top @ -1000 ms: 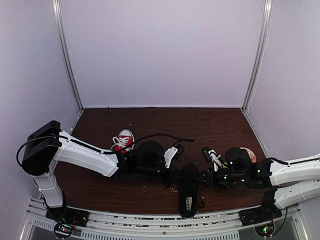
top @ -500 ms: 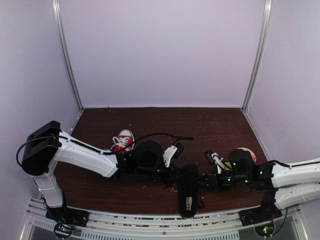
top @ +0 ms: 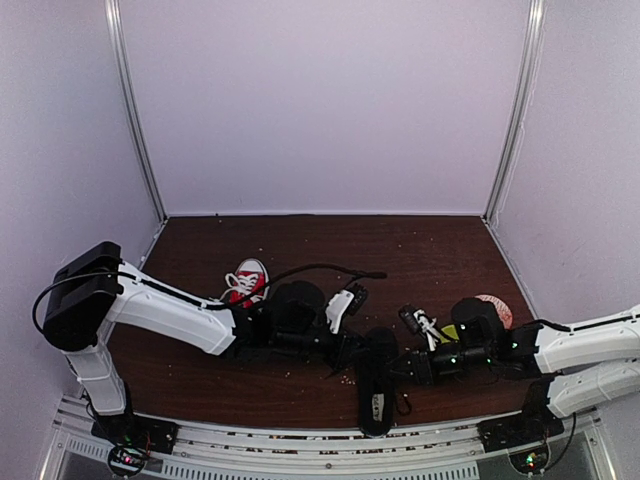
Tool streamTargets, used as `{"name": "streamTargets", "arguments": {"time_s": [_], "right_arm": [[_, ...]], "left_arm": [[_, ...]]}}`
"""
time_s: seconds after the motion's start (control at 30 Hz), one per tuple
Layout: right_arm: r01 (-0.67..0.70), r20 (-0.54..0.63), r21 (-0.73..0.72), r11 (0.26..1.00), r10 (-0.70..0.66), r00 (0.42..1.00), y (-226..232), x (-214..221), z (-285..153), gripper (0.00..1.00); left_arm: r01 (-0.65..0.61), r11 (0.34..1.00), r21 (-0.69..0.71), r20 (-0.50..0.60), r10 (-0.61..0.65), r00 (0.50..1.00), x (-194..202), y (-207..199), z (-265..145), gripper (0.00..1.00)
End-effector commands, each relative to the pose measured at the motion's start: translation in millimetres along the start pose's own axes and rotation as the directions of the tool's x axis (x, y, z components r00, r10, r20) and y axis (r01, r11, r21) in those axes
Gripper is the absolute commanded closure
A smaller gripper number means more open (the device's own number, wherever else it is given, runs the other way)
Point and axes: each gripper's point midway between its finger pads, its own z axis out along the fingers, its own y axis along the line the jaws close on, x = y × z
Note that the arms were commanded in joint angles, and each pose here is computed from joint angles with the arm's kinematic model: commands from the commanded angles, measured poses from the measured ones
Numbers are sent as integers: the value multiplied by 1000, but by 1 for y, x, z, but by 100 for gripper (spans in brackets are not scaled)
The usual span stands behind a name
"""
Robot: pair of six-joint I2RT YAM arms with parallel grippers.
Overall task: Tie the shoes
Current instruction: Cross the shoelace with the shoelace.
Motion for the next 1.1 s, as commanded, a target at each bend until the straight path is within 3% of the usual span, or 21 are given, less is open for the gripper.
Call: {"name": "streamTargets", "arguments": {"time_s": [0.0,0.1,0.27,0.37,0.5,0.7,0.83,1.07], "right_arm": [[0,33,-34,999,1,999,7,-7,-4,64],[-15,10,-24,1000,15,1000,1,3,-2,59],[-40,-25,-20,999,39,999,-5,19,0,58],[-51,-23,-35,998,50,998,-5,21,1,65],[-57,4,-65,996,57,998,1,16,0,83],[-52,2,-85,995,52,999,6,11,3,80],[-50,2,-105,993,50,999,10,9,3,100],[5,93,-72,997,2,996,23,-23,-17,100]], "left_arm": [[0,1000,24,46,-1,999,-9,-7,-1,100],[2,1000,28,50,-3,999,-10,-7,0,100],[7,999,36,56,-9,998,-10,-8,1,100],[8,999,38,56,-10,998,-10,-8,1,100],[11,999,38,57,-13,998,-10,-8,2,100],[13,999,43,61,-16,998,-10,-9,2,100],[14,999,46,61,-17,998,-10,-9,2,100],[19,999,46,66,-22,998,-10,-8,2,100]]}}
